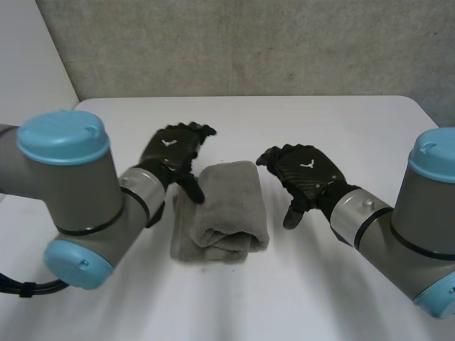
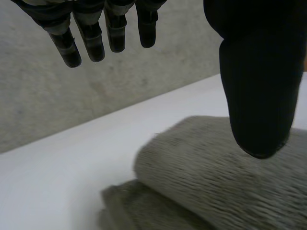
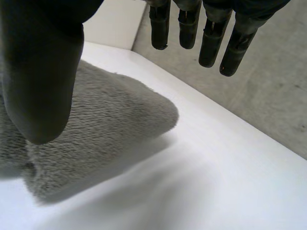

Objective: Fold the towel.

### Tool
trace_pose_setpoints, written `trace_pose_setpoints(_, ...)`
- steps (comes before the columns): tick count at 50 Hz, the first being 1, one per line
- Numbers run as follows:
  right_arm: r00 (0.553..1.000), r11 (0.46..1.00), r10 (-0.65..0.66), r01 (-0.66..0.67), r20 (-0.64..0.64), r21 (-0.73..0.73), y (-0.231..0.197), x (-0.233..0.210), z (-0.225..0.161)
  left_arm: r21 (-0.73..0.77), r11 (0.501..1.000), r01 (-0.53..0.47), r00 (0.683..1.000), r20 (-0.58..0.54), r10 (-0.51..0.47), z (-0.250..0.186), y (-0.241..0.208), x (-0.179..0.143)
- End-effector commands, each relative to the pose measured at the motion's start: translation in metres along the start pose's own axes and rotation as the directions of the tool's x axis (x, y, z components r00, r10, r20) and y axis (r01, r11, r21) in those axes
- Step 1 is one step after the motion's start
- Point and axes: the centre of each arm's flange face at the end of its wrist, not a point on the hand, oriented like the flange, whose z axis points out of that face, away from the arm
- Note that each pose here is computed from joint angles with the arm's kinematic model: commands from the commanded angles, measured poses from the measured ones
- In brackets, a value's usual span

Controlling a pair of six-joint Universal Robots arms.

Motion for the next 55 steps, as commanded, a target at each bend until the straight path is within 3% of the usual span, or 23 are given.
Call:
trace_pose_setpoints(1, 0.999, 0.999, 0.043, -0.043, -0.019, -0.008, 0.005, 0.009, 0.014, -0.064, 0.998, -0.006, 0.998, -0.067, 0.002, 0.001, 0.027, 0.026)
trace_pose_setpoints(8, 0.989, 0.989, 0.145, -0.145, -0.025, -0.018, 0.014, 0.014, 0.036, -0.120, 0.993, -0.015, 0.997, -0.070, 0.006, 0.012, 0.051, 0.027)
trace_pose_setpoints(19, 0.981, 0.980, 0.192, -0.192, -0.012, -0.059, 0.029, 0.015, 0.065, -0.169, 0.985, -0.014, 0.999, -0.034, 0.009, 0.009, 0.064, 0.017)
trace_pose_setpoints(35, 0.981, 0.982, 0.174, -0.167, 0.085, -0.084, 0.035, -0.027, 0.083, -0.240, 0.971, -0.023, 0.999, 0.020, 0.029, -0.008, 0.078, -0.007)
trace_pose_setpoints(47, 0.987, 0.979, 0.156, -0.149, 0.046, -0.139, 0.057, -0.037, 0.092, -0.239, 0.966, -0.099, 0.994, 0.016, 0.106, -0.004, 0.079, -0.013)
trace_pose_setpoints(53, 0.987, 0.982, 0.152, -0.146, 0.045, -0.120, 0.044, -0.035, 0.088, -0.216, 0.971, -0.100, 0.994, 0.024, 0.108, -0.004, 0.070, -0.014)
trace_pose_setpoints(55, 0.990, 0.989, 0.139, -0.137, 0.035, -0.056, 0.016, -0.028, 0.080, -0.161, 0.982, -0.101, 0.994, 0.030, 0.107, -0.007, 0.050, -0.014)
